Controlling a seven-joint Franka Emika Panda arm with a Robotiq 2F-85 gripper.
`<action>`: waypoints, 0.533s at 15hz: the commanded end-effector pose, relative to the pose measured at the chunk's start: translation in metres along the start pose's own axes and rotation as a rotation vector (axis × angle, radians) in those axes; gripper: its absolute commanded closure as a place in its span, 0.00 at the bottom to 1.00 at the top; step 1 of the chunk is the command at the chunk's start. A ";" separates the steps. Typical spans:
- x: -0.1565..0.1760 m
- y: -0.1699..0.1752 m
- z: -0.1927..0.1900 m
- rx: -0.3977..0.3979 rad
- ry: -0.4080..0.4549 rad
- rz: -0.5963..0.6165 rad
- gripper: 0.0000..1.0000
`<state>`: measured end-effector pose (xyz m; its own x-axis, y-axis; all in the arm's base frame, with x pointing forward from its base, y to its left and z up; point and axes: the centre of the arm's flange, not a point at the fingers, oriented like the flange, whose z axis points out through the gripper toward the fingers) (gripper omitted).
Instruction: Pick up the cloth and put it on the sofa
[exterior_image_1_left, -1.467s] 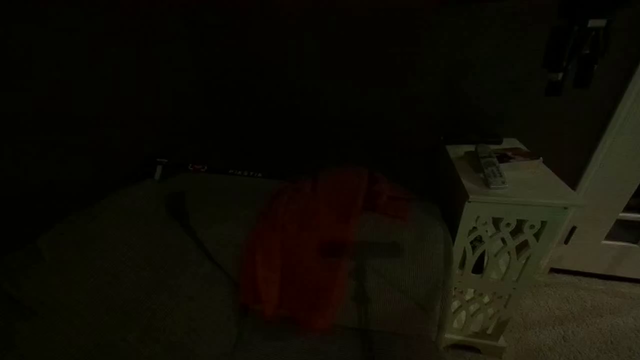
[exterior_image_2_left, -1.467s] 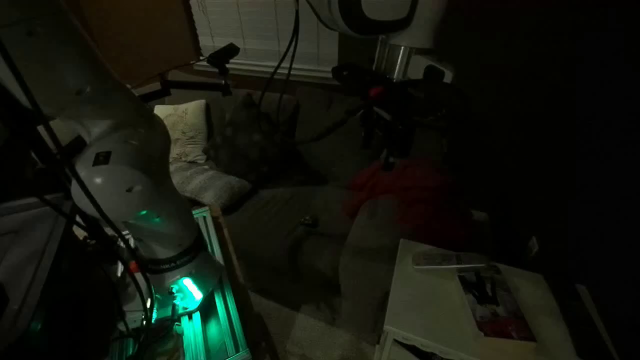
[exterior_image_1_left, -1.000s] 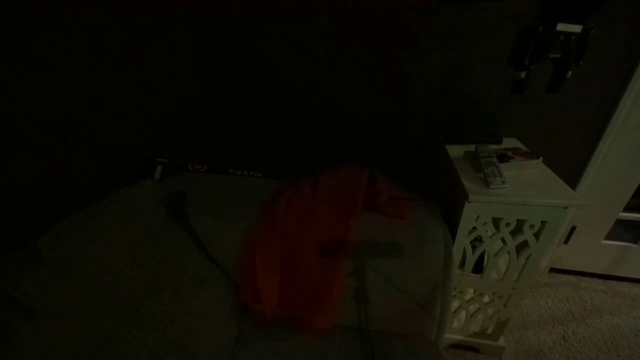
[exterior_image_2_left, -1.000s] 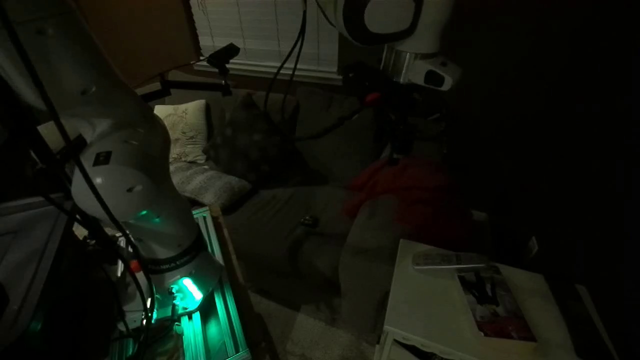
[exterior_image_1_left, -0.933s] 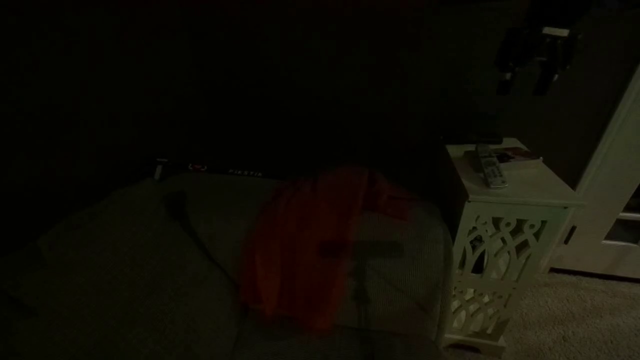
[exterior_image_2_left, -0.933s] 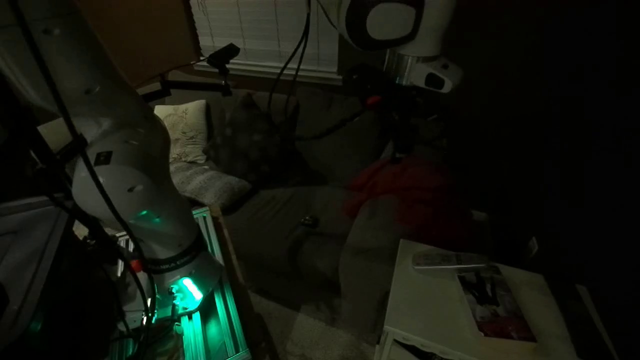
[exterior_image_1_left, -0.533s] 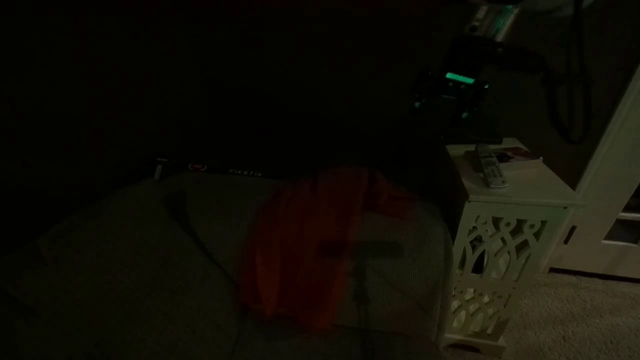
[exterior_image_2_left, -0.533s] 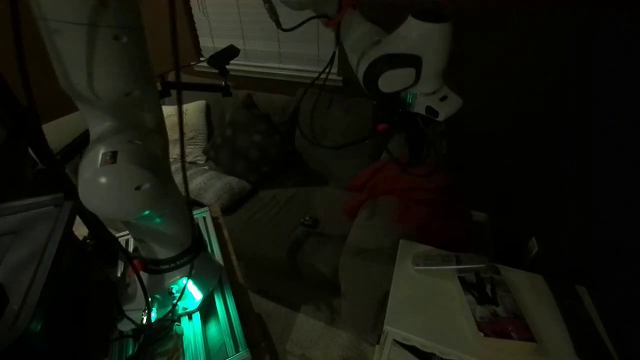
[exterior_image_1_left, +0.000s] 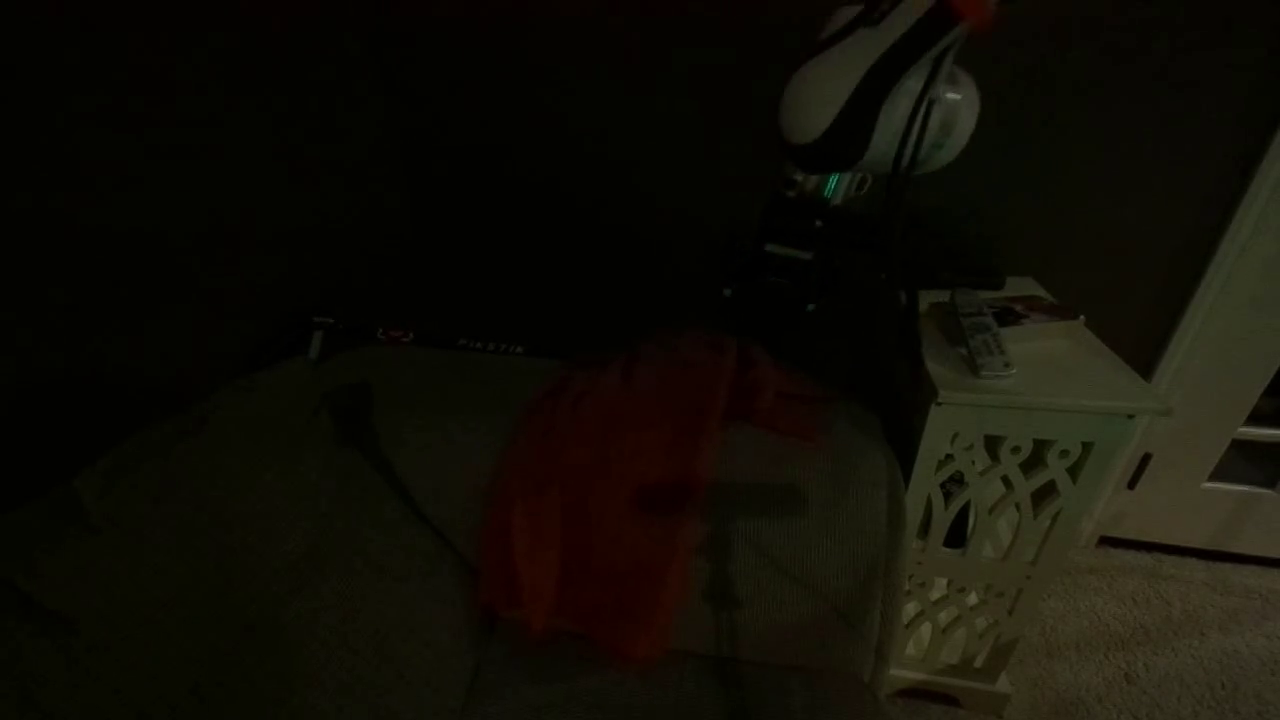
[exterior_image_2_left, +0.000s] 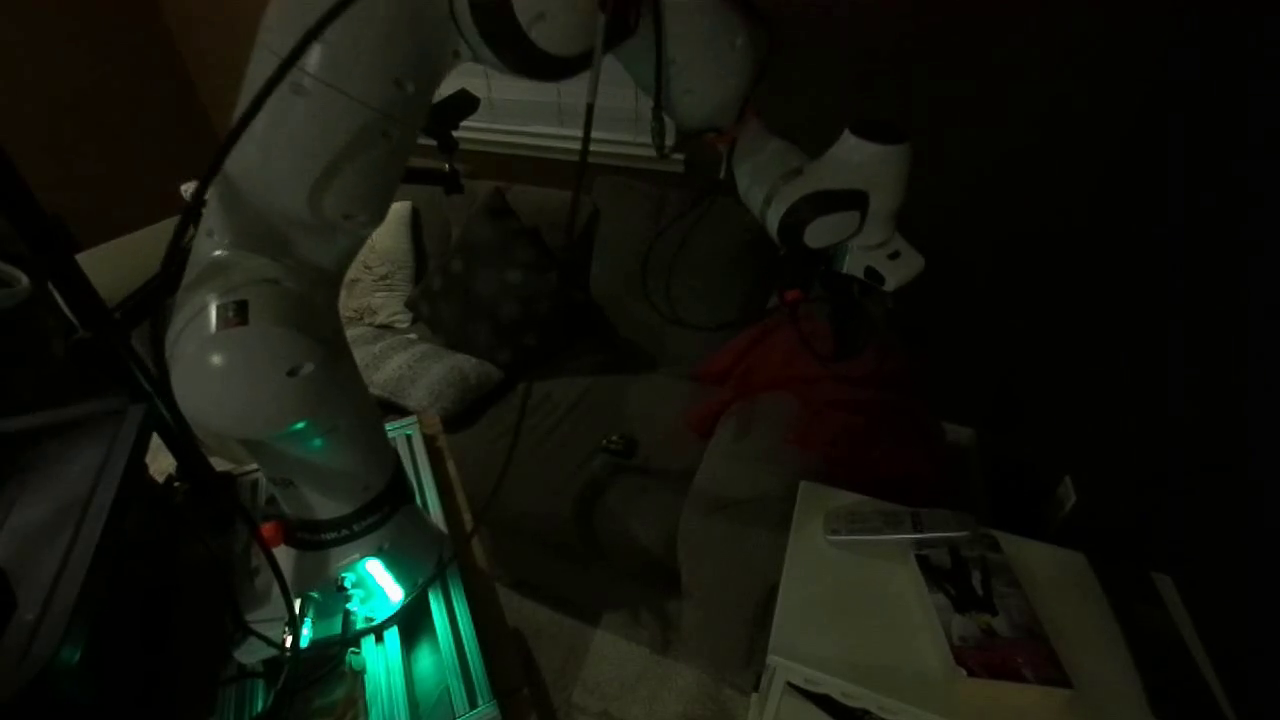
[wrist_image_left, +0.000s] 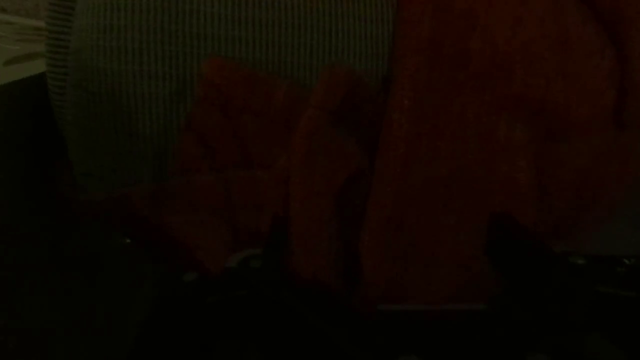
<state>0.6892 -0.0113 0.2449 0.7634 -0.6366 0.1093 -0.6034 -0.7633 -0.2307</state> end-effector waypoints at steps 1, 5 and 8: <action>0.045 -0.056 0.049 -0.039 -0.016 -0.003 0.00; 0.062 -0.068 0.079 -0.076 -0.042 -0.005 0.00; 0.073 -0.069 0.094 -0.098 -0.065 -0.006 0.02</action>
<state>0.7534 0.0064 0.1914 0.7824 -0.6198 0.0611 -0.6046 -0.7794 -0.1642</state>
